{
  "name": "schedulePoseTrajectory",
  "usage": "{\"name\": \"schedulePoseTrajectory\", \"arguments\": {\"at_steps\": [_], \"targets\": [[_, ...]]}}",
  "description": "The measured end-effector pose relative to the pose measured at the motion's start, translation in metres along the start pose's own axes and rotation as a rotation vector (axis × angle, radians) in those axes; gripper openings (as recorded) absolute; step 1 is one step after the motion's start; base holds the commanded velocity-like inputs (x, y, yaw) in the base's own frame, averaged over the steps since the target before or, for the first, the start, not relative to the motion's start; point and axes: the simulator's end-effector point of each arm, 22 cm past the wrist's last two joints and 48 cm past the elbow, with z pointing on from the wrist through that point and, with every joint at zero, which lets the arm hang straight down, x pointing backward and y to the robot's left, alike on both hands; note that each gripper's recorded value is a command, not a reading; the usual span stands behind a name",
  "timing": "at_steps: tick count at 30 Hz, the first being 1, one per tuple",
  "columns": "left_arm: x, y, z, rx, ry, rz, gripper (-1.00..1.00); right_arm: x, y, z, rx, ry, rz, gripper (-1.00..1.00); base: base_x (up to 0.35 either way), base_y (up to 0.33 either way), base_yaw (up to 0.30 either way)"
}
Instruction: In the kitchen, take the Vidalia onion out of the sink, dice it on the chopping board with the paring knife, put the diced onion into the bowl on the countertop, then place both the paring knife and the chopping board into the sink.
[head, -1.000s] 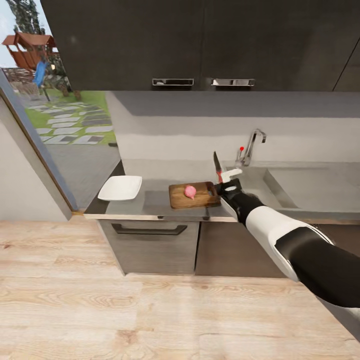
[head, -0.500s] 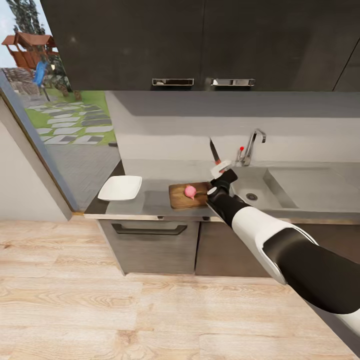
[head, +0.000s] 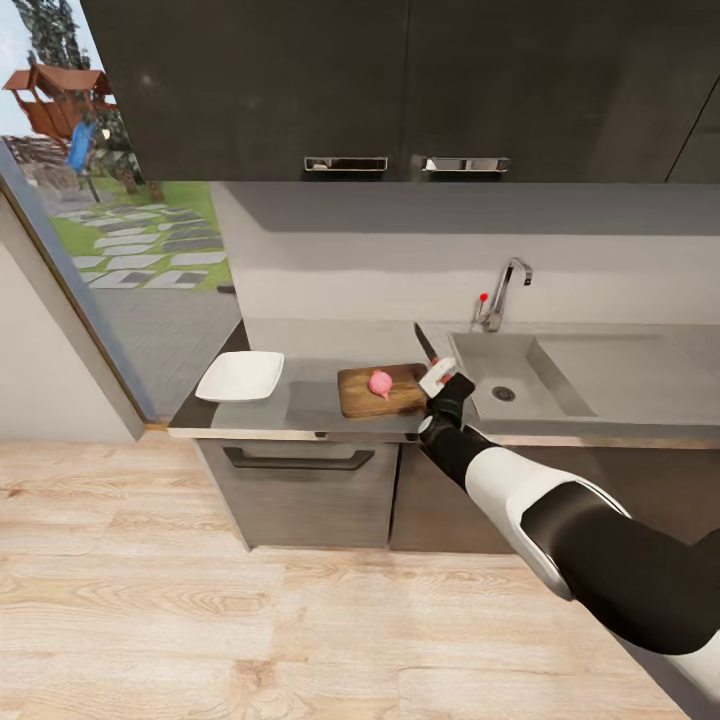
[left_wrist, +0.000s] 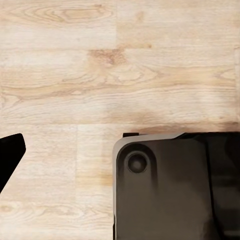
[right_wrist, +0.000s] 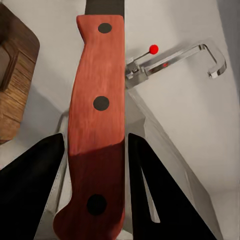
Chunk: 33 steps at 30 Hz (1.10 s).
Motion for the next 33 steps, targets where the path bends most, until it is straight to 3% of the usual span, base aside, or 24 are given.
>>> {"name": "schedulePoseTrajectory", "arguments": {"at_steps": [8, 14, 27, 33], "targets": [[0.000, 0.000, 0.000, 0.000, 0.001, 0.000, 1.00, -0.004, -0.001, -0.001, 0.011, -0.015, 0.005, -1.00, 0.000, 0.000, 0.000], [0.001, 0.000, 0.000, 0.000, 0.001, -0.001, 1.00, -0.017, 0.001, -0.003, 0.007, -0.082, 0.051, -1.00, 0.000, 0.000, 0.000], [0.001, 0.000, 0.000, -0.001, 0.001, -0.001, 1.00, -0.004, 0.048, -0.022, -0.062, -0.152, 0.102, -1.00, 0.000, 0.000, 0.000], [0.001, 0.000, 0.000, -0.001, 0.001, -0.001, 1.00, -0.006, 0.054, -0.026, -0.073, -0.180, 0.119, -1.00, 0.000, 0.017, 0.000]]}}
